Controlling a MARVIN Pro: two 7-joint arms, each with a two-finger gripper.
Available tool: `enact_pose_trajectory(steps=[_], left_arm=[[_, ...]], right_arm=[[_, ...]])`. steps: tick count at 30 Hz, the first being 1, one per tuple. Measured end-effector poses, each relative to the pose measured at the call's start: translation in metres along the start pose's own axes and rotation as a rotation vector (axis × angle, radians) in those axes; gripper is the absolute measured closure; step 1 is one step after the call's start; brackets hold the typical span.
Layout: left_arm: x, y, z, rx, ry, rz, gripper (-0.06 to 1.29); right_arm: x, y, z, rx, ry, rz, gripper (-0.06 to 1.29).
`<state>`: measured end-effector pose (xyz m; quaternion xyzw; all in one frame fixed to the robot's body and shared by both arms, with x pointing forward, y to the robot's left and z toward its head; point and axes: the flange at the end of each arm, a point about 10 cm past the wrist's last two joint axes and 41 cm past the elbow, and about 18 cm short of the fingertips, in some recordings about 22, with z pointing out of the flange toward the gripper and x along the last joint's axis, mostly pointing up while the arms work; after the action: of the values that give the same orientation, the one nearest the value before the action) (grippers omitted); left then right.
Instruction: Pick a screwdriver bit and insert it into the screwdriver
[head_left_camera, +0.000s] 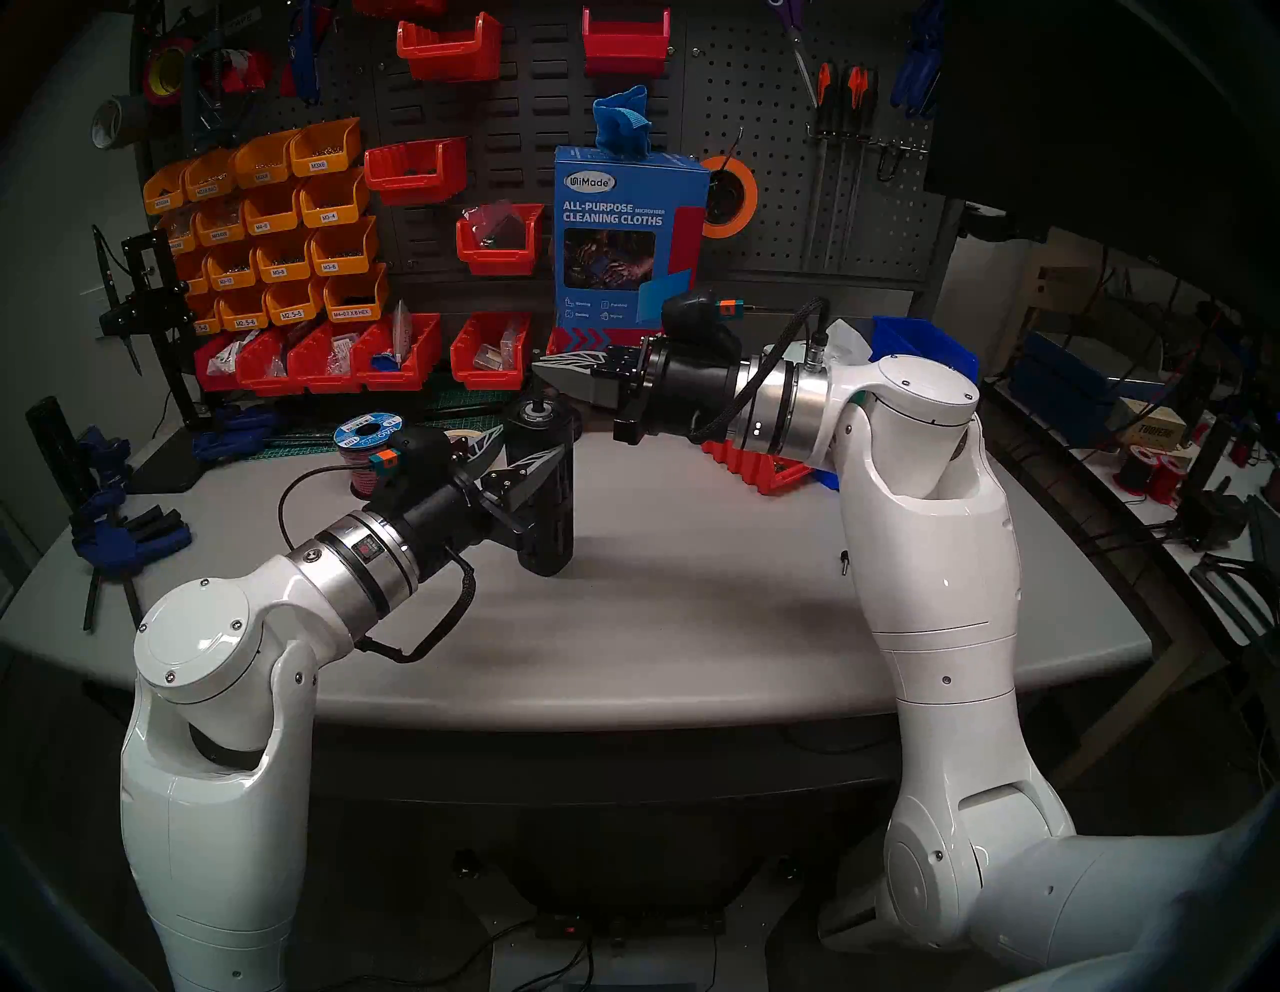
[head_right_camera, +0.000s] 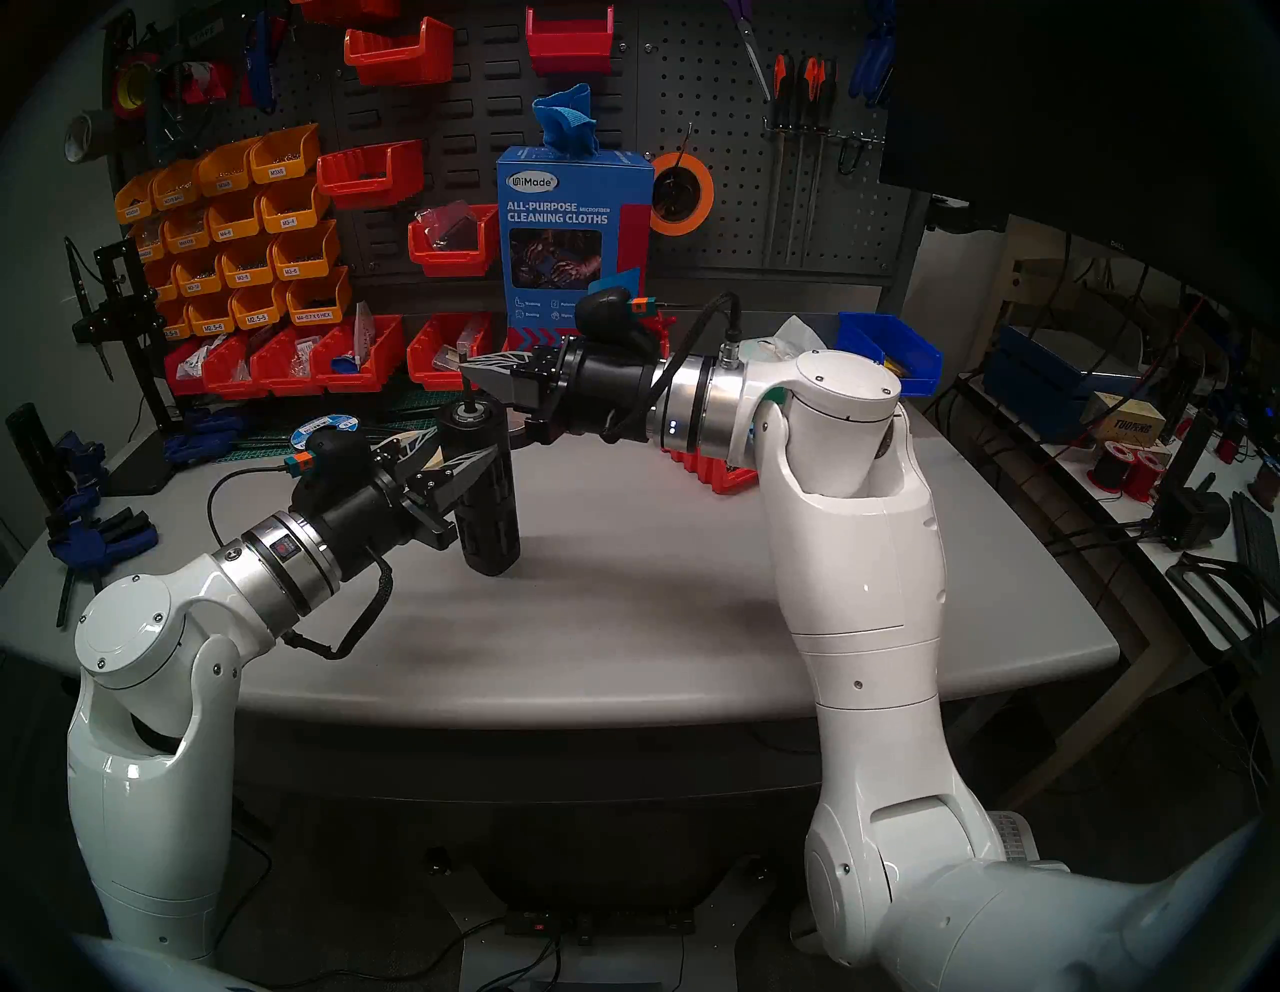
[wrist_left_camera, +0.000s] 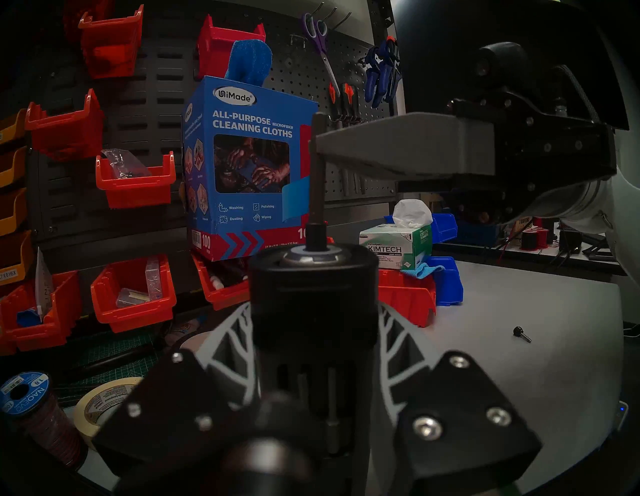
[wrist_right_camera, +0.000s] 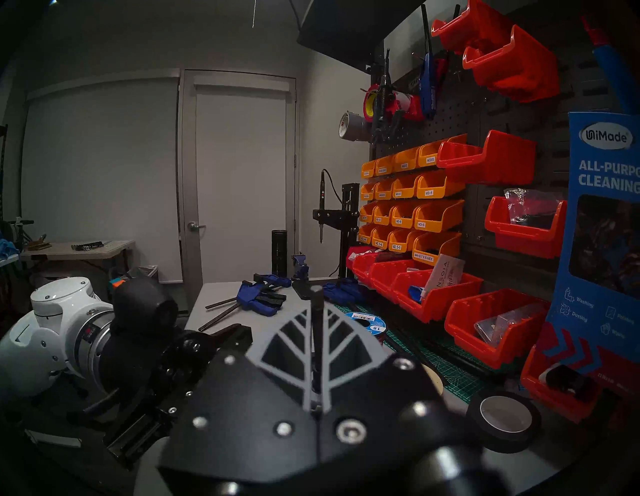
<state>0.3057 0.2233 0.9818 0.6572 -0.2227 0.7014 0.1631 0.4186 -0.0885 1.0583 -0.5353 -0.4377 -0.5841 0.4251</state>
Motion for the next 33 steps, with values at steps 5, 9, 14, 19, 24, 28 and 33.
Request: enact_pose_trajectory(steps=[5, 9, 14, 19, 24, 28, 33], left_arm=[[0.0, 0.003, -0.001, 0.021, 0.002, -0.002, 0.8], [0.001, 0.007, -0.002, 0.036, 0.002, 0.0, 0.8], [0.002, 0.011, -0.006, 0.059, 0.0, 0.003, 0.8], [0.003, 0.015, -0.009, 0.076, -0.001, 0.007, 0.8], [0.003, 0.02, -0.011, 0.102, -0.003, 0.016, 0.8], [0.004, 0.024, -0.01, 0.124, -0.003, 0.019, 0.8], [0.004, 0.027, -0.008, 0.15, -0.005, 0.02, 0.8]], right_arm=[[-0.001, -0.003, 0.0, -0.026, 0.007, -0.001, 1.27], [-0.003, -0.006, -0.001, -0.034, 0.017, 0.003, 1.27], [-0.006, -0.009, 0.0, -0.032, 0.033, 0.013, 1.27], [-0.006, -0.01, 0.001, -0.031, 0.041, 0.016, 1.27], [-0.006, -0.01, 0.004, -0.036, 0.054, 0.016, 1.27], [-0.007, -0.009, 0.006, -0.044, 0.063, 0.018, 1.27], [-0.009, -0.007, 0.008, -0.048, 0.07, 0.022, 1.27]])
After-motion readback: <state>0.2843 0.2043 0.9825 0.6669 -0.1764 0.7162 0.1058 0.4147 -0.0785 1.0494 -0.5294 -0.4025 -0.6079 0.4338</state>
